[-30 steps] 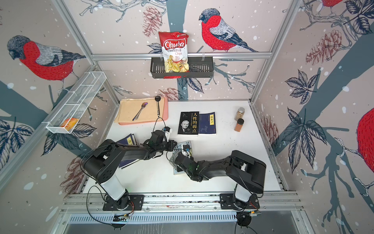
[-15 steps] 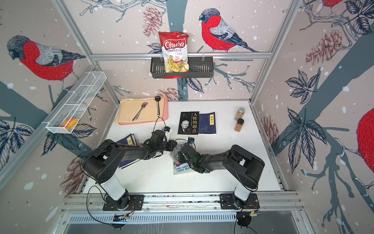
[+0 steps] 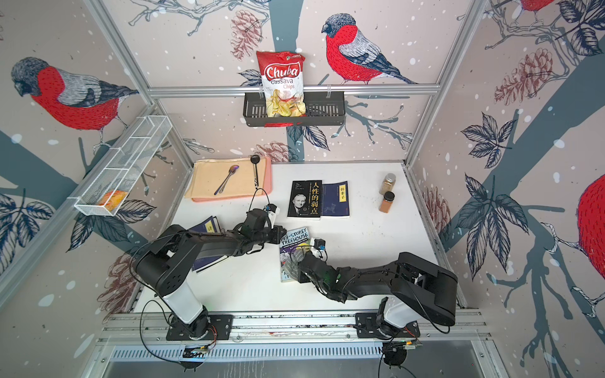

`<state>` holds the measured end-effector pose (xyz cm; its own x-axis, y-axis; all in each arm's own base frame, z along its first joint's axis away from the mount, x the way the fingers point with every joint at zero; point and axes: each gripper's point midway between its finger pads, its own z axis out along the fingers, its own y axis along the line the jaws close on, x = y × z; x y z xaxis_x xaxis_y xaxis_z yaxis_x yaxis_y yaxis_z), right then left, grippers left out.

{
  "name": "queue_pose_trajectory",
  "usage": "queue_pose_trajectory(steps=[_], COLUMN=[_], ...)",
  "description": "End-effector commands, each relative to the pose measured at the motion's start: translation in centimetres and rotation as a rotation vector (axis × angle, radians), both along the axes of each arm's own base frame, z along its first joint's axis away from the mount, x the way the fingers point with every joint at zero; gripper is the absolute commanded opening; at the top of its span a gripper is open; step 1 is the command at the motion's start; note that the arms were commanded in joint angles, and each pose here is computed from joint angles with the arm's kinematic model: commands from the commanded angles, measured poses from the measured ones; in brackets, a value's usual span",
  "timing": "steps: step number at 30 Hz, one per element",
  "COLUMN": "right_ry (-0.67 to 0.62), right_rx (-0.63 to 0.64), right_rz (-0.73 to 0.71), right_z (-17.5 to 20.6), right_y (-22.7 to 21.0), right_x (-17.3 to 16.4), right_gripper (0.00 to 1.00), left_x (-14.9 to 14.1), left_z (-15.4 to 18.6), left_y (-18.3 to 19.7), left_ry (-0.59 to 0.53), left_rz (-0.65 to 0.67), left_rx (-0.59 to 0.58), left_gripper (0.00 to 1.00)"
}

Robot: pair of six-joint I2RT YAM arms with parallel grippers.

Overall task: Wipe the cover of the book
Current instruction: Wipe the dirt from the cover of the book.

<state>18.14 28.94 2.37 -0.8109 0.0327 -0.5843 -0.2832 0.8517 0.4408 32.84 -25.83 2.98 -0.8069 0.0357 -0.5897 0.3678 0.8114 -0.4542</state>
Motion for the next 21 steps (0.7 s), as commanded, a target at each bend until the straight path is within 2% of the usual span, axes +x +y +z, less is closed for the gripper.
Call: queue_pose_trajectory(steps=[1, 4, 7, 15, 18, 21], right_ry=[0.143, 0.122, 0.135, 0.207, 0.227, 0.215], right_rx=[-0.405, -0.416, -0.431, -0.462, -0.421, -0.419], right_rz=[-0.052, -0.041, -0.014, -0.067, -0.072, -0.069], right_z=[-6.2, -6.6, -7.2, -7.6, -7.4, -6.7], right_y=[-8.1, -6.7, -5.9, -11.1, -11.4, -10.9], right_x=[0.1, 4.0, 4.6, -2.6, -4.0, -3.9], right_gripper=[0.12, 0.11, 0.10, 0.12, 0.13, 0.13], left_x=[-4.1, -4.2, -4.1, -3.6, -3.5, -3.4], left_z=[-5.4, -5.5, -5.4, -5.8, -5.9, -5.8], left_y=[4.2, 4.5, 4.5, 4.5, 4.5, 4.5], left_ry=[0.210, 0.210, 0.208, 0.209, 0.211, 0.209], left_rz=[0.023, 0.024, 0.026, 0.024, 0.023, 0.021], left_rx=[0.225, 0.237, 0.236, 0.244, 0.248, 0.247], left_gripper=[0.00, 0.00, 0.00, 0.00, 0.00, 0.00])
